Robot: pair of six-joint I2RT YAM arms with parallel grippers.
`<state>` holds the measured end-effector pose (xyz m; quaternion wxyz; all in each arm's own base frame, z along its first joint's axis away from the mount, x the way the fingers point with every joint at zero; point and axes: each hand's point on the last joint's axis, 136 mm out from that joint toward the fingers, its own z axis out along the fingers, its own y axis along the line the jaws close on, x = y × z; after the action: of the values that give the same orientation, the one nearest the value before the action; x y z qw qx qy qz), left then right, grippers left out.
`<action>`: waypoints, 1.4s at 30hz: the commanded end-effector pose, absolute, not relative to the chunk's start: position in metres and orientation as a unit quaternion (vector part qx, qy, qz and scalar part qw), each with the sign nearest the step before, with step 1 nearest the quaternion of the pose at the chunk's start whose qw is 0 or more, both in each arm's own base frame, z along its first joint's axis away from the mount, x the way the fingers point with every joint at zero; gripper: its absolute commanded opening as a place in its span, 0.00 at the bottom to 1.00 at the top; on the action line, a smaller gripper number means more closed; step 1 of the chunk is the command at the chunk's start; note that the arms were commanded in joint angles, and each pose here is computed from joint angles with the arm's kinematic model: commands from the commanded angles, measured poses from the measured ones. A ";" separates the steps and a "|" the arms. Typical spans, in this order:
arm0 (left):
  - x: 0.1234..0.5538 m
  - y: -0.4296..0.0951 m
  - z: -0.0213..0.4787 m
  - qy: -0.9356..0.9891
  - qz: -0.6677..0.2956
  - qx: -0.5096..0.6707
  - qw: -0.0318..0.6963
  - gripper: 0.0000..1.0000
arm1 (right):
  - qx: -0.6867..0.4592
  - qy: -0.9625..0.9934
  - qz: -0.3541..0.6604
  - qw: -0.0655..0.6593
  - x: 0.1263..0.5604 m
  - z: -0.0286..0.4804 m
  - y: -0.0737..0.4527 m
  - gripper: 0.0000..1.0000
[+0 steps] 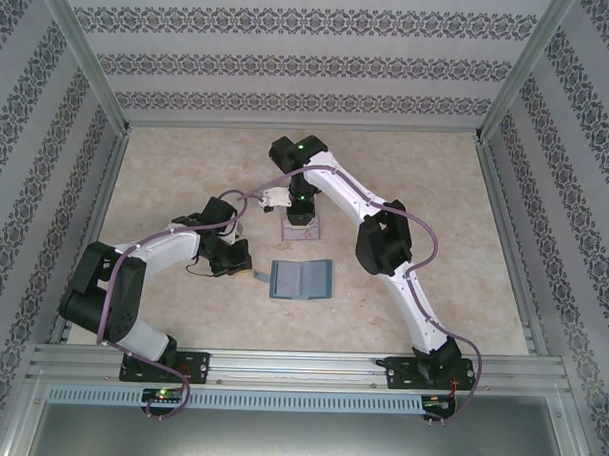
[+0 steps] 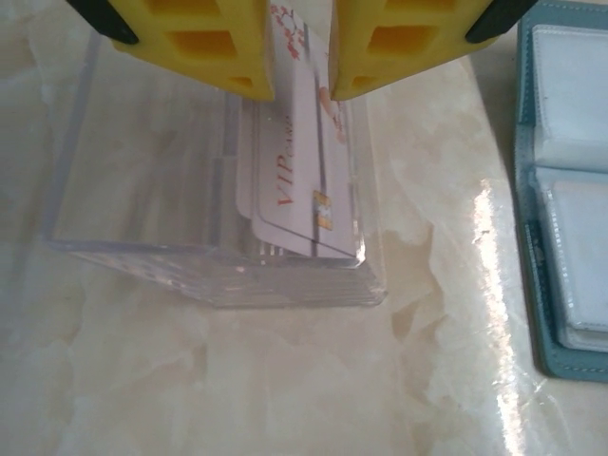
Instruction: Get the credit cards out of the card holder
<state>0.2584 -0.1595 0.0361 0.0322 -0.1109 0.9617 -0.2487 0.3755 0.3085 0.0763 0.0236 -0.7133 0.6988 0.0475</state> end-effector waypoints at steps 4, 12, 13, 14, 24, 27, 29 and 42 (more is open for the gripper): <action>0.271 -0.164 0.059 0.956 -0.269 -0.106 0.056 0.05 | -0.674 0.729 0.053 0.105 0.385 0.121 0.316 0.24; 0.277 -0.178 0.083 0.954 -0.283 -0.079 0.067 0.04 | -0.491 0.840 0.134 0.189 0.386 0.154 0.325 0.30; 0.278 -0.180 0.084 0.954 -0.284 -0.075 0.066 0.04 | -0.463 0.853 0.145 0.192 0.385 0.155 0.325 0.30; 0.278 -0.183 0.084 0.954 -0.285 -0.070 0.064 0.04 | -0.431 0.868 0.156 0.189 0.381 0.154 0.323 0.30; 0.270 -0.211 0.072 0.957 -0.286 -0.032 0.024 0.04 | -0.129 0.939 0.289 0.133 0.329 0.131 0.309 0.22; 0.266 -0.212 0.063 0.961 -0.276 -0.029 0.010 0.04 | -0.078 0.943 0.306 0.108 0.311 0.120 0.311 0.21; 0.262 -0.209 0.055 0.965 -0.260 -0.027 -0.003 0.04 | -0.050 0.947 0.305 0.091 0.301 0.113 0.308 0.20; 0.242 -0.214 0.029 0.965 -0.257 -0.018 -0.047 0.01 | 0.020 0.943 0.332 0.026 0.258 0.076 0.324 0.17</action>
<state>0.2539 -0.2125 0.0372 -0.0253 -0.0281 0.9652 -0.2589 0.2639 0.3073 0.0776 0.0421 0.0090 0.9493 0.3115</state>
